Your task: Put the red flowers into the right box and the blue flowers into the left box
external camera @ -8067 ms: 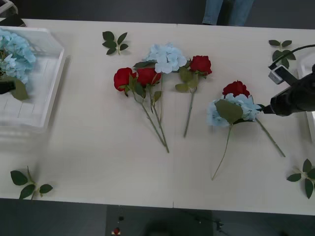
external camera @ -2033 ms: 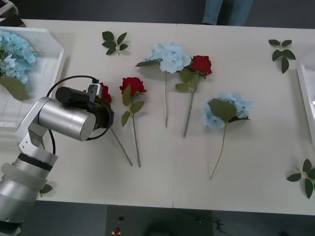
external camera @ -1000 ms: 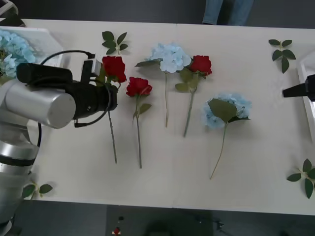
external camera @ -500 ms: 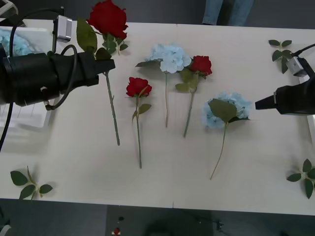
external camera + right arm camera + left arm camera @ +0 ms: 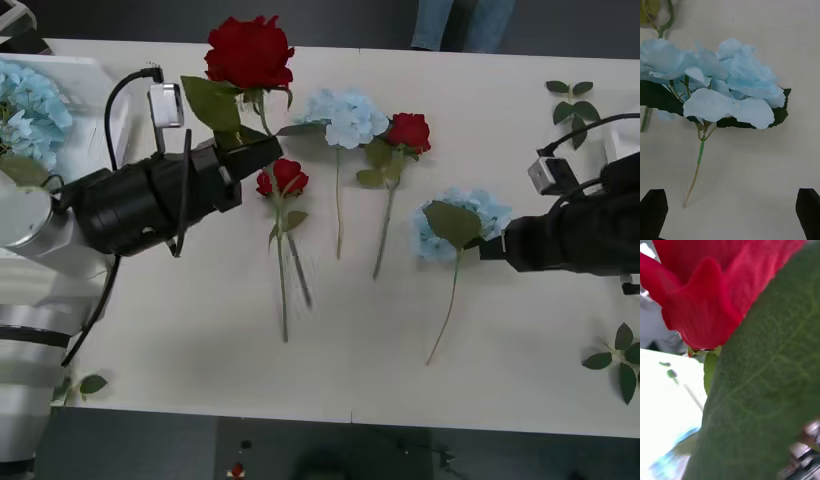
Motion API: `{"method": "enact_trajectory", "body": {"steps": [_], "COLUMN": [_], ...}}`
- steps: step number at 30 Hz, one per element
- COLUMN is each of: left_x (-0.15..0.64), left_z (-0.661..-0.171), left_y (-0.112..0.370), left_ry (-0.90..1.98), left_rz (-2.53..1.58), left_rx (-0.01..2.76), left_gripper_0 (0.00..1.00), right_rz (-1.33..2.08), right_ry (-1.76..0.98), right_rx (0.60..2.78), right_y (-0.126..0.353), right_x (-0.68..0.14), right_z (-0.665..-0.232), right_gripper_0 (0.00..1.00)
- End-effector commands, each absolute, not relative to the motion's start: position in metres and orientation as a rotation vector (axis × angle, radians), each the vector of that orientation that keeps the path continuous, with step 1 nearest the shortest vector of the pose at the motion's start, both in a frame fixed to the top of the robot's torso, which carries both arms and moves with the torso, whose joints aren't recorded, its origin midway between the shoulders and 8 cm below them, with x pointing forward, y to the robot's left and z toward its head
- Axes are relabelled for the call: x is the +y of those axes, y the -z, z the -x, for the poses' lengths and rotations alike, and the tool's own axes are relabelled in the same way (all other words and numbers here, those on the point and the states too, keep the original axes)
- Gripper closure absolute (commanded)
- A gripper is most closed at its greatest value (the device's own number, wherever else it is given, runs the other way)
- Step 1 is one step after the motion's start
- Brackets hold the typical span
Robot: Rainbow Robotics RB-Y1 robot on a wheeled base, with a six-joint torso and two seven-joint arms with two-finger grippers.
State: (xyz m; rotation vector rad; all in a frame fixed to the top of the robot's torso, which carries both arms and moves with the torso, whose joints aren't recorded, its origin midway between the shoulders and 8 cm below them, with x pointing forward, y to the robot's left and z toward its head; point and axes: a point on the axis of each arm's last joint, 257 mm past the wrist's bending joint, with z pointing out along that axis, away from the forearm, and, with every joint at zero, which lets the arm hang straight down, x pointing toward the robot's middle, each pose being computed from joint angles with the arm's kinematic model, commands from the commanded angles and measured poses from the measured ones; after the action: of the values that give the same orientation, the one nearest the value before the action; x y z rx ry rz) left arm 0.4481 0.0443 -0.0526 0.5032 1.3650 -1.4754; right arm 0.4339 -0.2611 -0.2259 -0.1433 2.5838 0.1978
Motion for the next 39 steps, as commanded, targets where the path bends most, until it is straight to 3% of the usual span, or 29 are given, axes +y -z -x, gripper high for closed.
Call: {"method": "enact_trajectory", "body": {"steps": [1,6,26,30,39], "left_x": [0.017,-0.009,-0.034,-0.034,-0.034], "left_z": [-0.439,-0.438,-0.454,-0.454,-0.455], "left_y": [0.052,0.052,0.058,0.058,0.058], "left_ry": [1.461,1.577,1.553,1.553,1.549], "left_rz": [-0.509,-0.385,-0.294,-0.294,-0.29], "left_rx": [1.252,1.233,1.271,1.271,1.272], "left_gripper_0": [1.0,1.0,1.0,1.0,1.0], "right_rz": [0.001,-0.071,-0.227,-0.213,-0.034], "right_ry": [-0.276,-0.275,-0.253,-0.249,-0.412], "right_rx": [2.58,2.581,2.558,2.552,2.55], "right_y": [0.231,0.251,0.297,0.293,0.225], "right_x": [-0.232,-0.219,-0.19,-0.188,-0.202], "right_z": [-0.43,-0.433,-0.482,-0.485,-0.454], "right_gripper_0": [0.0,0.0,0.0,0.0,0.0]}}
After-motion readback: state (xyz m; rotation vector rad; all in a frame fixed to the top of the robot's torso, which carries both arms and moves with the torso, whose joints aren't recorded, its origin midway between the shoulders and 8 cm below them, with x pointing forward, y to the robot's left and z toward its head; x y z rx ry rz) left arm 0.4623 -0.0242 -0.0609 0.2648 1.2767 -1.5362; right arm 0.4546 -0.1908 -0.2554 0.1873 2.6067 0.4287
